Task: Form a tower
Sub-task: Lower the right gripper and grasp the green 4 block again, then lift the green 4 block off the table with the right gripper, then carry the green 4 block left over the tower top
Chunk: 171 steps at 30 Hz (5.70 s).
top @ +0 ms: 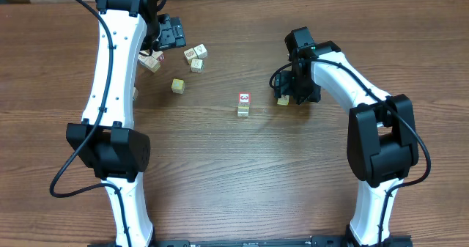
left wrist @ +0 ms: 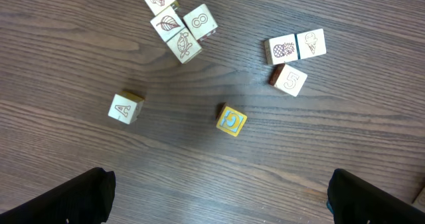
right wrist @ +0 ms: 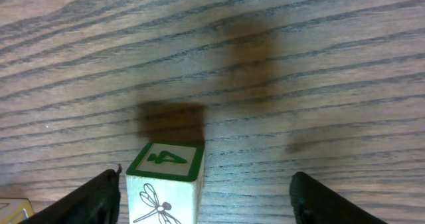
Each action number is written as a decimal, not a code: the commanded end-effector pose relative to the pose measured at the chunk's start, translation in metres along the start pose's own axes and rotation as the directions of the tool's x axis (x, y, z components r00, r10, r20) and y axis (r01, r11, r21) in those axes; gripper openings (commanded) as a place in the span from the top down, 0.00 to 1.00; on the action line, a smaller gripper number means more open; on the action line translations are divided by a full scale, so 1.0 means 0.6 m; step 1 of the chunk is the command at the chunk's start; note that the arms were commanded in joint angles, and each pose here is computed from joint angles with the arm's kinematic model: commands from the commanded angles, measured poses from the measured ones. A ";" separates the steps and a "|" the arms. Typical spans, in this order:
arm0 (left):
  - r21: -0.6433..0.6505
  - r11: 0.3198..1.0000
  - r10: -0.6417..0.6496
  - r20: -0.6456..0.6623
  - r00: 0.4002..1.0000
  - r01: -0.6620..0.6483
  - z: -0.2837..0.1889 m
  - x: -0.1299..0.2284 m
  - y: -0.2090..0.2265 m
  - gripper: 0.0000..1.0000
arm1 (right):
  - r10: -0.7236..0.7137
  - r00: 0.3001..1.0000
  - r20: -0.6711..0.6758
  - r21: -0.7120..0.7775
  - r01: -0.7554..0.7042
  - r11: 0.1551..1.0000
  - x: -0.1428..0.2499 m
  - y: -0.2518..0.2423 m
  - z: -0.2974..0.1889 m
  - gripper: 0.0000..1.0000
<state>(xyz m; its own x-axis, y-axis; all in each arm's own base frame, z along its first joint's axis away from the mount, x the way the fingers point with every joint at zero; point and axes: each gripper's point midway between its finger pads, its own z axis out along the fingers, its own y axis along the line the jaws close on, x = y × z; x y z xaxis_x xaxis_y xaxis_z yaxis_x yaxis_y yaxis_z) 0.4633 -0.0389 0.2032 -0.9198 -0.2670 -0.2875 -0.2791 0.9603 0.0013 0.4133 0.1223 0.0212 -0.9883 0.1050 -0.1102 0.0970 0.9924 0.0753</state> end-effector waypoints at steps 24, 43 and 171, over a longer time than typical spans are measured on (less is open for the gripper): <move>0.017 1.000 -0.015 0.026 1.000 0.014 -0.017 -0.005 -0.004 0.01 | -0.012 1.000 0.009 0.011 0.012 1.000 0.001 0.004 0.005 0.49; 0.017 1.000 -0.014 0.026 1.000 0.014 -0.017 -0.005 -0.004 0.01 | -0.022 0.999 0.041 0.069 0.019 0.997 0.002 0.013 0.007 0.58; 0.017 1.000 -0.015 0.026 1.000 0.014 -0.017 -0.005 -0.004 0.00 | 0.007 0.988 0.156 -0.054 0.001 0.999 0.013 0.054 -0.200 0.93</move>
<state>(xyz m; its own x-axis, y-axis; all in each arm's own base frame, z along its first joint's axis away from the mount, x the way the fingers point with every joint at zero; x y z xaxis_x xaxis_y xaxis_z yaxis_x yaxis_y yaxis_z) 0.4633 -0.0389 0.2032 -0.9198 -0.2670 -0.2875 -0.2791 0.9603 0.0013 0.3914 0.1434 0.1329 -0.9634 0.1182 -0.2406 0.0940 0.9895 0.1099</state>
